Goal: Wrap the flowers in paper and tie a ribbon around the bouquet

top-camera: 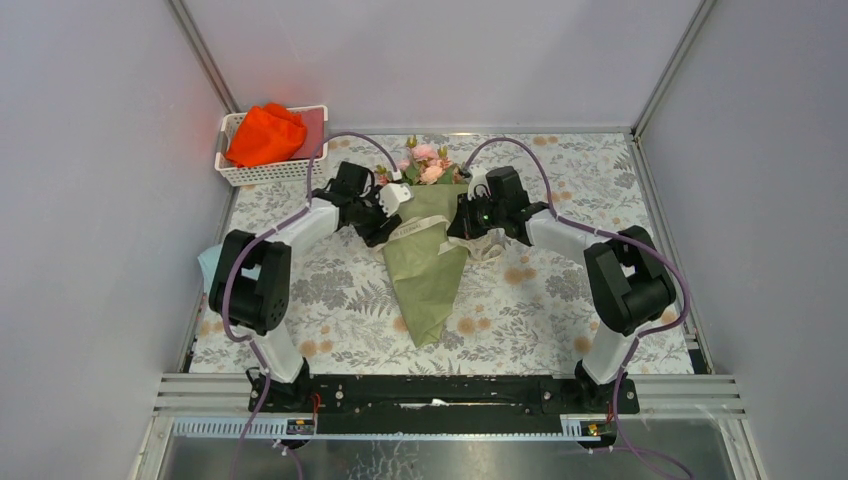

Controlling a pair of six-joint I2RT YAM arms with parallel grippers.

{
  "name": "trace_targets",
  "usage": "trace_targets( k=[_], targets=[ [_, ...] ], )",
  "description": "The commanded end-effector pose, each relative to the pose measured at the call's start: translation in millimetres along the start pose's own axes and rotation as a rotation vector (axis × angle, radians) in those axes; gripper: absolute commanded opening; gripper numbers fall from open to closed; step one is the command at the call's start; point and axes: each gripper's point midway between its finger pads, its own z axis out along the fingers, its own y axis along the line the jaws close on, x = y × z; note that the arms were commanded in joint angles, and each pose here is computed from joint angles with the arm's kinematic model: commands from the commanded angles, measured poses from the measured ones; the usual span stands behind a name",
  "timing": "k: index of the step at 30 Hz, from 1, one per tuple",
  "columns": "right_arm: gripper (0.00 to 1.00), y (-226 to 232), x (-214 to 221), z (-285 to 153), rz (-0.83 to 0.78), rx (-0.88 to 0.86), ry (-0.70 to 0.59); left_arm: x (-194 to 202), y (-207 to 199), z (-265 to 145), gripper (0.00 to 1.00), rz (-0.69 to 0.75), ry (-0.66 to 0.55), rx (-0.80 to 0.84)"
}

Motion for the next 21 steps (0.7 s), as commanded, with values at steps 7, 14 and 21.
trace_targets(
  k=[7,14,21],
  targets=[
    [0.05,5,-25,-5,-0.013,-0.002,-0.063,-43,-12,10,0.47,-0.048,-0.042,0.008],
    [0.04,4,-26,-7,-0.015,0.002,-0.07,-43,-20,12,0.01,-0.02,-0.007,-0.003],
    [0.04,-1,-26,-3,-0.006,0.024,-0.068,-63,-44,-23,0.0,-0.017,-0.065,0.018]
  ],
)
